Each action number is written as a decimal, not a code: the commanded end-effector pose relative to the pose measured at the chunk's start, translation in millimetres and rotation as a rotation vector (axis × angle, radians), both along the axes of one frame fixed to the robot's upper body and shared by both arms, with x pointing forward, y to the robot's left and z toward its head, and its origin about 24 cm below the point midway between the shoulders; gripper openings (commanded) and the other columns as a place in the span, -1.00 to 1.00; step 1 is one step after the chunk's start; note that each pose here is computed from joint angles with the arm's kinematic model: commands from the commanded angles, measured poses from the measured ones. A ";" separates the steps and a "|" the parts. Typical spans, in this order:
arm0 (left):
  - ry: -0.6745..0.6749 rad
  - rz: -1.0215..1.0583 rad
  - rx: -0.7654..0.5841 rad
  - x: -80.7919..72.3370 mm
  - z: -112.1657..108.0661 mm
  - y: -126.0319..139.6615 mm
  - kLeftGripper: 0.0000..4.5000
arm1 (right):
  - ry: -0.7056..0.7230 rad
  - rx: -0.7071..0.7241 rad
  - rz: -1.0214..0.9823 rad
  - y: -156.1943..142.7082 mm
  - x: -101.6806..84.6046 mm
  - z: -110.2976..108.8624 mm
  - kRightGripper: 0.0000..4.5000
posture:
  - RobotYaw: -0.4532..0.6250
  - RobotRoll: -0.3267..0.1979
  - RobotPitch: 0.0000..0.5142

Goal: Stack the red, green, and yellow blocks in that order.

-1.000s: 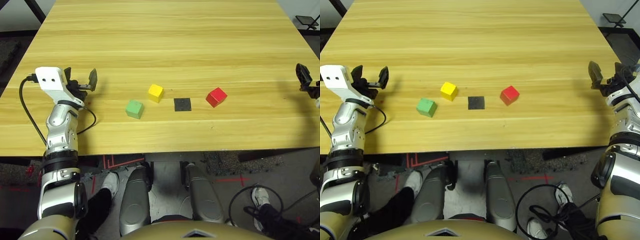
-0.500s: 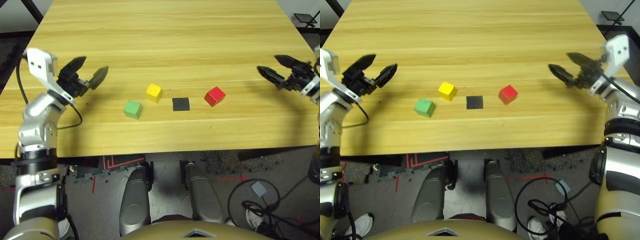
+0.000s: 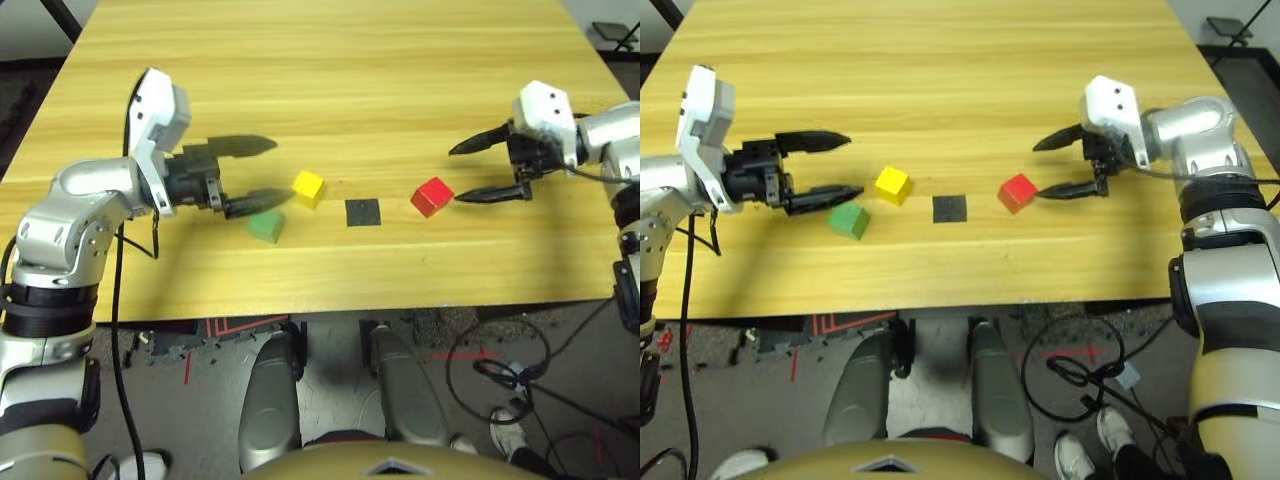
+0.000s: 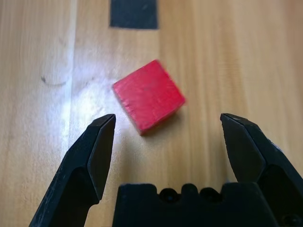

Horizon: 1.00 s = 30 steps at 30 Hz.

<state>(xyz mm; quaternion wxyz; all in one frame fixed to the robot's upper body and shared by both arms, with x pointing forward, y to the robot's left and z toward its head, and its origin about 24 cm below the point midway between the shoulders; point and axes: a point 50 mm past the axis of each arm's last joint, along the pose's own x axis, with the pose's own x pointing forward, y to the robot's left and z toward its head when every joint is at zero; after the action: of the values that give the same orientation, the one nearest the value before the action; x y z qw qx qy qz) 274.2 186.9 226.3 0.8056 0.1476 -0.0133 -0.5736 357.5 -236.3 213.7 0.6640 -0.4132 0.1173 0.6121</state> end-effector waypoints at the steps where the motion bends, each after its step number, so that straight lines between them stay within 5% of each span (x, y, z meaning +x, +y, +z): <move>1: 0.019 0.009 0.021 -3.0 -6.1 -1.6 0.99 | 0.002 -0.049 0.053 9.4 2.2 -6.1 1.00 | 0.33 0.02 -0.17; 10: 0.010 0.062 0.024 -5.6 -6.3 3.0 0.99 | -0.020 -0.065 0.132 28.0 5.8 -11.7 1.00 | 0.40 0.05 -0.15; 13: 0.008 0.073 0.022 -6.0 -6.1 3.2 1.00 | -0.029 -0.069 0.146 29.5 5.6 -12.0 0.76 | 0.42 0.05 -0.14; 19: 0.019 0.081 0.022 -6.2 -7.8 4.0 1.00 | -0.037 -0.116 0.152 27.8 5.4 -9.7 -0.09 | 0.42 0.03 -0.14; 30: 0.054 0.098 0.024 4.4 -16.0 -3.7 1.00 | 0.063 0.040 0.171 99.3 6.9 6.3 -0.09 | 0.41 -0.06 -0.14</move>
<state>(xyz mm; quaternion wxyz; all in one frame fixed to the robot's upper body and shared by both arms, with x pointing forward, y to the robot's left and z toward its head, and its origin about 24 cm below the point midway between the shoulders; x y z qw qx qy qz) 276.7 184.5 216.8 0.8303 0.1417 0.0044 -0.5390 368.3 -145.5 219.4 0.6116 -0.3974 0.0924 0.6778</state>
